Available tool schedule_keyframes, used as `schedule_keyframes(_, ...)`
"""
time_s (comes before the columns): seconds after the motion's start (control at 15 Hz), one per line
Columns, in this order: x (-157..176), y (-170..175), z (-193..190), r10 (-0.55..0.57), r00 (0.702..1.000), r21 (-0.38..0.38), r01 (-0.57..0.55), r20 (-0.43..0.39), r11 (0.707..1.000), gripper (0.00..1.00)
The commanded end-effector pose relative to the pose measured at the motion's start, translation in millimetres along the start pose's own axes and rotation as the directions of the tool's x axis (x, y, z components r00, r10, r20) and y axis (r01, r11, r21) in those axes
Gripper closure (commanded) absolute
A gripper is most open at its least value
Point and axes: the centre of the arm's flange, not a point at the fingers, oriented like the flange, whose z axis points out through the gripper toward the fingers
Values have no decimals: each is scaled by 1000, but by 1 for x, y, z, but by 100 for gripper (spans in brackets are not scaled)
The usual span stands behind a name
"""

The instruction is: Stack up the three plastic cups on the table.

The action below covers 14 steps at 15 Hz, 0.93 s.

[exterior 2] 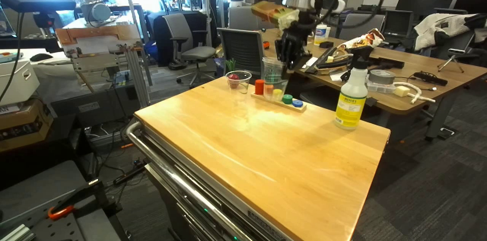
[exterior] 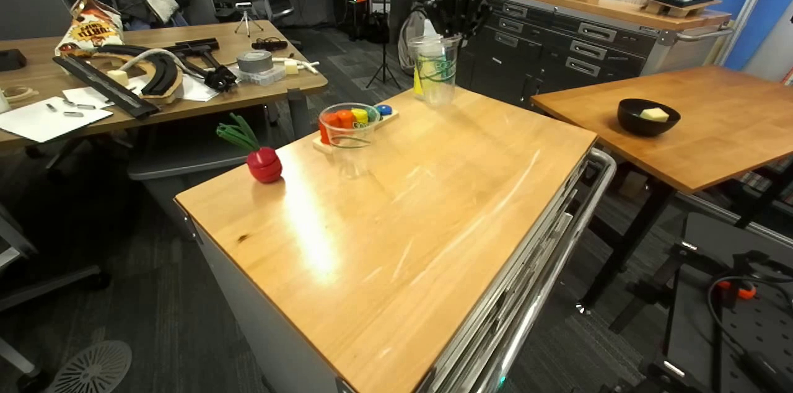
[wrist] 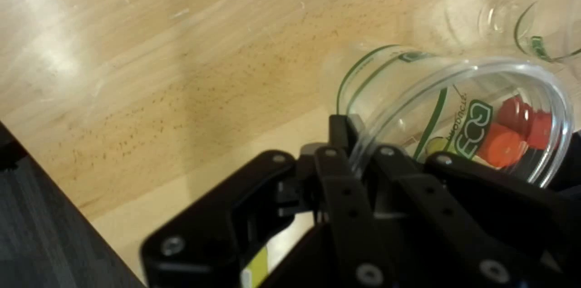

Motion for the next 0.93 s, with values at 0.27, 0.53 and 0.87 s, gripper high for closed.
schedule_keyframes(0.27,-20,-96,-71,-123,965,21,131,-233,991,99)
schedule_keyframes(0.53,-11,-112,-60,-121,953,116,158,-277,981,99)
schedule_keyframes(0.87,-10,-129,-28,-106,969,184,149,-225,972,99)
